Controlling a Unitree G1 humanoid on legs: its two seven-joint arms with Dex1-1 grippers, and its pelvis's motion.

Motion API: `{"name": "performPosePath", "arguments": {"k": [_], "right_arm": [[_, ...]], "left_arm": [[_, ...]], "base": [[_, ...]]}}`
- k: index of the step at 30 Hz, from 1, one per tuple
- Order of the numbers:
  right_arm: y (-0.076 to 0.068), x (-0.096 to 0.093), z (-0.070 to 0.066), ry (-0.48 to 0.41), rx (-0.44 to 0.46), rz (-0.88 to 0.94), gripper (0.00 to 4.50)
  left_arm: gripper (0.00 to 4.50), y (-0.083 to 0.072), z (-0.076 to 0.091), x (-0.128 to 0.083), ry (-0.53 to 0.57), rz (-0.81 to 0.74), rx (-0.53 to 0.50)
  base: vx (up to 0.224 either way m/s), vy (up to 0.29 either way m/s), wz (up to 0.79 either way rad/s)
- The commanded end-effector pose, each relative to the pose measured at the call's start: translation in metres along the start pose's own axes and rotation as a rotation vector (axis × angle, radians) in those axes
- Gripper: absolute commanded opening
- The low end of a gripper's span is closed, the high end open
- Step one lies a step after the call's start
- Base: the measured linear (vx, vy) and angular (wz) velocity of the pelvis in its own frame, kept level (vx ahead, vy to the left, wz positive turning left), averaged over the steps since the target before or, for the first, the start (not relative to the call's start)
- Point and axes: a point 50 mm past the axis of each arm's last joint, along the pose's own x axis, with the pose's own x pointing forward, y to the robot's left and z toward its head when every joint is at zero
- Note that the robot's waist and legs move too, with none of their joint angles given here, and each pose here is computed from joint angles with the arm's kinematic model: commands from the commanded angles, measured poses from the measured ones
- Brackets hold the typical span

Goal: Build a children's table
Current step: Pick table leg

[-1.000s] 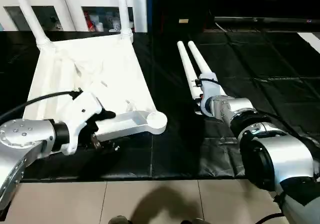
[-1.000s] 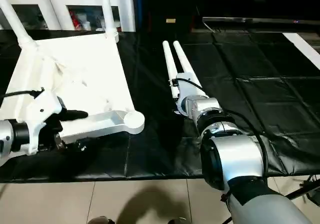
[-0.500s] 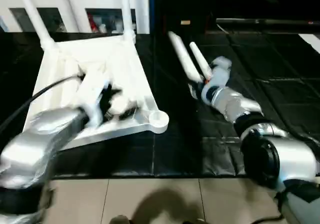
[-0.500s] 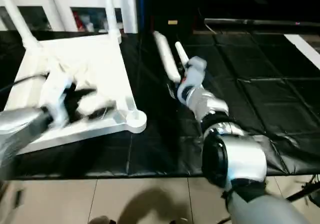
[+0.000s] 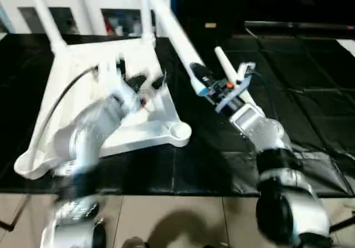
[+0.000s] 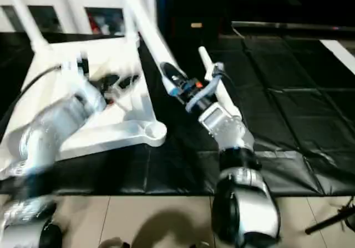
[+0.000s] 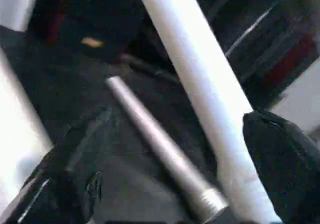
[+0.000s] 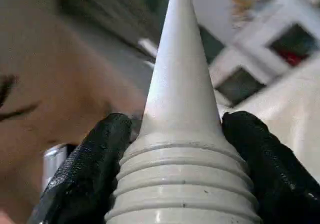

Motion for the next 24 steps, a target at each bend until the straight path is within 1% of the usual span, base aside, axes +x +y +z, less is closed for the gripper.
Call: {"name": "performPosePath", "arguments": {"k": [1,5,9,10,12,13,14,16,17,20,21,22,24], "right_arm": [[0.014,0.003,-0.006,0.037,0.004,0.101,2.81],[0.017,0.000,-0.011,0.077,-0.026,0.105,2.81],[0.021,-0.002,-0.018,0.119,-0.058,0.099,2.81],[0.021,-0.002,-0.020,0.129,-0.070,0.092,2.81],[0.021,-0.002,-0.022,0.147,-0.095,0.082,2.81],[0.021,-0.003,-0.024,0.175,-0.126,0.069,2.81],[0.020,-0.003,-0.026,0.200,-0.150,0.050,2.81],[0.018,-0.003,-0.028,0.215,-0.162,0.035,2.81],[0.015,-0.004,-0.030,0.237,-0.189,-0.006,2.81],[0.009,-0.004,-0.033,0.252,-0.217,-0.066,2.81],[0.009,-0.004,-0.033,0.255,-0.222,-0.066,2.81],[0.010,-0.004,-0.034,0.261,-0.233,-0.069,2.81],[0.010,-0.005,-0.035,0.274,-0.253,-0.079,2.80]], "left_arm": [[4.50,0.000,0.009,0.007,-0.055,-0.010,-0.100],[4.50,-0.001,0.015,0.014,-0.094,-0.007,-0.181],[4.50,-0.004,0.022,0.014,-0.130,-0.044,-0.237],[4.21,-0.005,0.026,0.013,-0.145,-0.054,-0.262],[4.14,-0.007,0.028,0.012,-0.155,-0.075,-0.279],[4.02,-0.009,0.030,0.012,-0.160,-0.078,-0.288],[4.02,-0.009,0.031,0.012,-0.167,-0.077,-0.301],[3.72,-0.010,0.032,0.012,-0.173,-0.077,-0.313],[3.68,-0.010,0.033,0.013,-0.167,-0.077,-0.312],[3.64,-0.012,0.031,0.015,-0.153,-0.073,-0.308],[3.54,-0.012,0.030,0.016,-0.149,-0.073,-0.312],[3.29,-0.012,0.029,0.016,-0.143,-0.072,-0.318],[3.25,-0.011,0.027,0.017,-0.133,-0.068,-0.324]], "base": [[0.000,0.000,0.00],[0.000,0.000,0.00],[0.000,0.000,0.00],[0.000,0.000,0.00],[0.000,0.000,0.00],[0.000,0.000,0.00],[0.000,0.000,0.00],[0.000,0.000,0.00],[0.000,0.000,0.00],[0.000,0.000,0.00],[0.000,0.000,0.00],[0.000,0.000,0.00],[0.000,0.000,0.00]]}}
